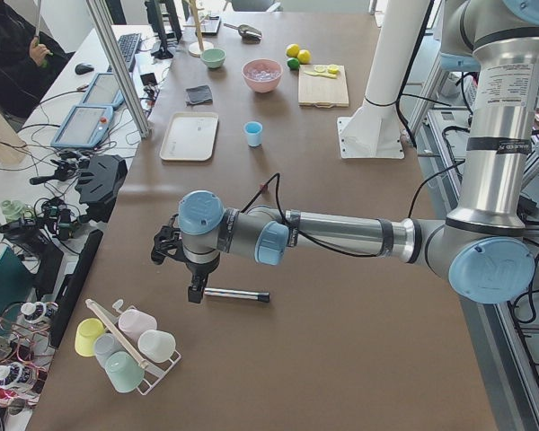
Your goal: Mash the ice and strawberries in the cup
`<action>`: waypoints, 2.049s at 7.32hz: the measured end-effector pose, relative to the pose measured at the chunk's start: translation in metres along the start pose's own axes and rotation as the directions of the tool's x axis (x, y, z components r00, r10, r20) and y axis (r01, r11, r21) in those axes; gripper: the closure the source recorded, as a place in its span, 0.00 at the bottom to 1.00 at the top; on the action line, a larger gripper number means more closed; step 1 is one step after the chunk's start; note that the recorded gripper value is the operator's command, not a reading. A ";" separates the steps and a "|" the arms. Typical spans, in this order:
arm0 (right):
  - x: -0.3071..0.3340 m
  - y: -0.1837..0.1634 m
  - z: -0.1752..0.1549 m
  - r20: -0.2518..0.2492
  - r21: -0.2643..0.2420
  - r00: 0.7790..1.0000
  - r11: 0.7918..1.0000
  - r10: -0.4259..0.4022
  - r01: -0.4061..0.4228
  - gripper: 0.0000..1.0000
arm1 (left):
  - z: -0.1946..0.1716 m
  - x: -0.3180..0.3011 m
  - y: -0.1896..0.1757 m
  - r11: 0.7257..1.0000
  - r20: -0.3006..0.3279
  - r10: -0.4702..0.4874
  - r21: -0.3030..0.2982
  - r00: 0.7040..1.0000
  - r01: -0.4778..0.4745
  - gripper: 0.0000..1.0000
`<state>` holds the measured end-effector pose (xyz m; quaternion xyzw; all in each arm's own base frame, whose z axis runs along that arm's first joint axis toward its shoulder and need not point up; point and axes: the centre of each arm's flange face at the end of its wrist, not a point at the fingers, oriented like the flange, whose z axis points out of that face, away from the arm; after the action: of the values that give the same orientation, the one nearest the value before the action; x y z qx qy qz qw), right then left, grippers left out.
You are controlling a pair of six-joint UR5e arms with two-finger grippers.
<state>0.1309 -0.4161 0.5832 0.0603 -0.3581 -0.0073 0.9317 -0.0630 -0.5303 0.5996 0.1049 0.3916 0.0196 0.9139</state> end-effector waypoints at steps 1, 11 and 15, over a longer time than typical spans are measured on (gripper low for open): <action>-0.017 -0.018 -0.002 0.010 -0.019 1.000 1.000 -0.017 0.018 0.00 | 0.001 -0.001 0.002 1.000 0.000 -0.005 -0.002 1.000 0.005 0.02; -0.348 -0.088 0.019 0.142 0.073 0.978 0.987 -0.152 0.143 0.02 | 0.010 -0.013 0.007 0.998 -0.003 -0.057 -0.019 0.998 0.057 0.02; -0.427 -0.090 0.093 0.034 0.035 0.988 0.988 -0.152 0.151 0.08 | 0.005 -0.007 0.003 0.999 -0.008 -0.048 -0.009 0.999 0.048 0.02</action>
<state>-0.2455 -0.4909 0.3565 0.1023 -0.3696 -0.0734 0.9206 -0.0640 -0.5292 0.6090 0.0911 0.3975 -0.0001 0.9131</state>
